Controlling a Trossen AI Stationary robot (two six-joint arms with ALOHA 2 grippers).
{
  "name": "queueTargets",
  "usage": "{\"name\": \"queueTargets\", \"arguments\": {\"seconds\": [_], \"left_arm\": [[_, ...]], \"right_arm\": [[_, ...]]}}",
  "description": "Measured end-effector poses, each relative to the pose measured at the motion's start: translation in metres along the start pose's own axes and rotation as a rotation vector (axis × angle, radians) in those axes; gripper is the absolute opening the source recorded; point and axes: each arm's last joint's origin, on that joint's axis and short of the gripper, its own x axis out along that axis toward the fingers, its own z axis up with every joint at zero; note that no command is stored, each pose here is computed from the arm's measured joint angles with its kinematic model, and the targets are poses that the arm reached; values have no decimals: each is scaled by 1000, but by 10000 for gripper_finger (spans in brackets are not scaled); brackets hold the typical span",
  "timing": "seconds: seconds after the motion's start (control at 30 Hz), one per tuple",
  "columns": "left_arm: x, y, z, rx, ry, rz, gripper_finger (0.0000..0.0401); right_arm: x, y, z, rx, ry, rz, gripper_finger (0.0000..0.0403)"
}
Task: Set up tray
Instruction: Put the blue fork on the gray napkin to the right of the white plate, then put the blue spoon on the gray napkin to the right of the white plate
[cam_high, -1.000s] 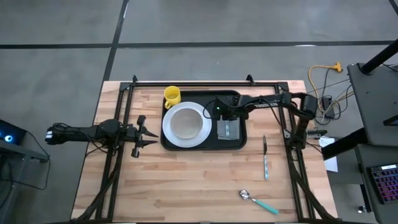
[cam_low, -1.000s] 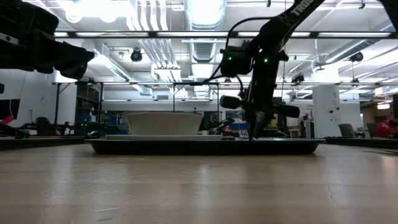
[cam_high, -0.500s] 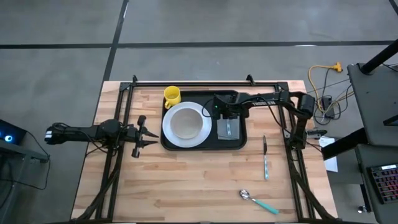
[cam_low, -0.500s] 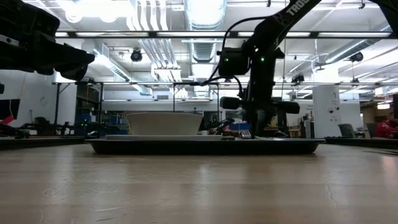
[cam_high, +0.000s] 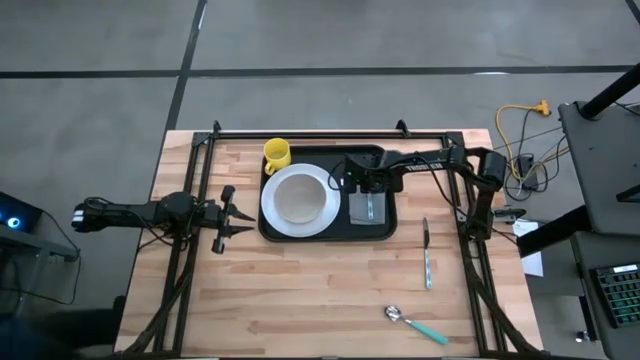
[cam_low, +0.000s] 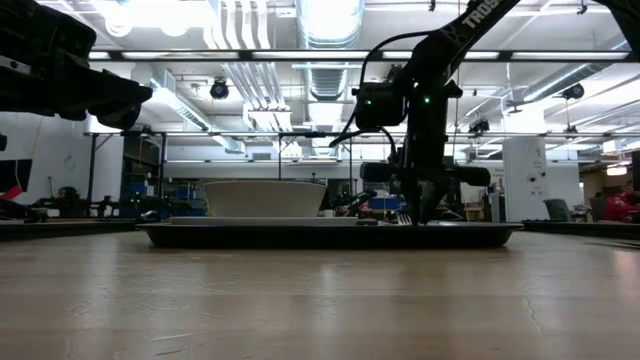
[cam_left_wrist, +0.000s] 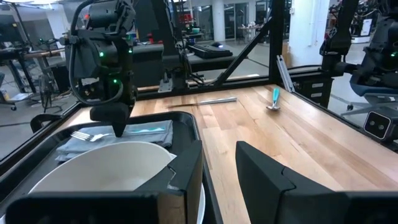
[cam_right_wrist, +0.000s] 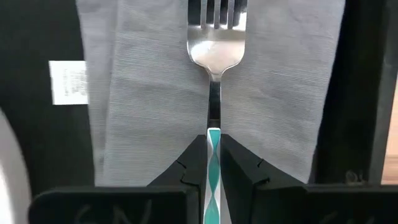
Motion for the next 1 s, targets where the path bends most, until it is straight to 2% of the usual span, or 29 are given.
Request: {"name": "queueTargets", "arguments": {"seconds": [0.47, 0.73, 1.0], "left_arm": [[0, 0, 0, 0, 1, 0, 83], [0, 0, 0, 0, 1, 0, 83], [0, 0, 0, 0, 1, -1, 83]], "right_arm": [[-1, -1, 0, -34, -3, 0, 87], [-17, -1, 1, -83, 15, 63, 100], [-30, 9, -27, -203, 112, 146, 89]]}}
